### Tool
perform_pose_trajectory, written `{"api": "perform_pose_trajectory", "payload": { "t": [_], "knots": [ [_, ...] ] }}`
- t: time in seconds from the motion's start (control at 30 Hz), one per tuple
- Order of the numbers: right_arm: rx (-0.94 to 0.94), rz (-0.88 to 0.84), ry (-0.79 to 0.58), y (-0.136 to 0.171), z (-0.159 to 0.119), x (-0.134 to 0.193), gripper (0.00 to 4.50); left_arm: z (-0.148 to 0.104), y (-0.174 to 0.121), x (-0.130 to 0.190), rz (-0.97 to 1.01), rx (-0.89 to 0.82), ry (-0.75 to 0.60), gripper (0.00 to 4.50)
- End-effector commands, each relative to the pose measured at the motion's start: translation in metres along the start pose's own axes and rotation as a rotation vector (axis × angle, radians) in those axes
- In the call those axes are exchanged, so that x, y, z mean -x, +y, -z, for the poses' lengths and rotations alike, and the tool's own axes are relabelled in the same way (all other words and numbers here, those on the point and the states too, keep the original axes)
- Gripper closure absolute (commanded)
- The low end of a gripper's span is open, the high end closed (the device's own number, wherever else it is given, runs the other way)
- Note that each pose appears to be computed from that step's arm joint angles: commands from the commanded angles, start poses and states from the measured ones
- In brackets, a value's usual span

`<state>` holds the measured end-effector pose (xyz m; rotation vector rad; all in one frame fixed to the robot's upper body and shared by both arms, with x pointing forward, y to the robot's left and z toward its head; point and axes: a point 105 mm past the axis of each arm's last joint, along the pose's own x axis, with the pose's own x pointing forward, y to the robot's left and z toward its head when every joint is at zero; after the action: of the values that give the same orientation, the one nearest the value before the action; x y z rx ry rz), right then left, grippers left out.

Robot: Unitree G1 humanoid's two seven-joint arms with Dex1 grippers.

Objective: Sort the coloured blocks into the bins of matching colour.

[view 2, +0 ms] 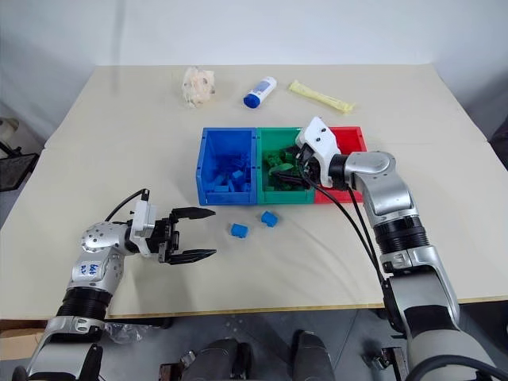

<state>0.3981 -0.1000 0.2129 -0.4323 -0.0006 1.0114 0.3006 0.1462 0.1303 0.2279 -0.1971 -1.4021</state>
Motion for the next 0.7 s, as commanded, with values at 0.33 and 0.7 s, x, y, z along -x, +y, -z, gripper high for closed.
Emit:
{"api": "perform_pose_trajectory", "payload": {
  "t": [0.33,0.7],
  "knots": [
    [0.069,-0.131,-0.074,0.018,-0.016,0.032,0.07,-0.008,0.006,-0.001,-0.001,-0.048,-0.006,0.0],
    [0.001,-0.254,-0.056,0.053,0.017,0.113,0.07,-0.01,0.008,0.006,-0.026,-0.056,0.006,0.0]
  ]
}}
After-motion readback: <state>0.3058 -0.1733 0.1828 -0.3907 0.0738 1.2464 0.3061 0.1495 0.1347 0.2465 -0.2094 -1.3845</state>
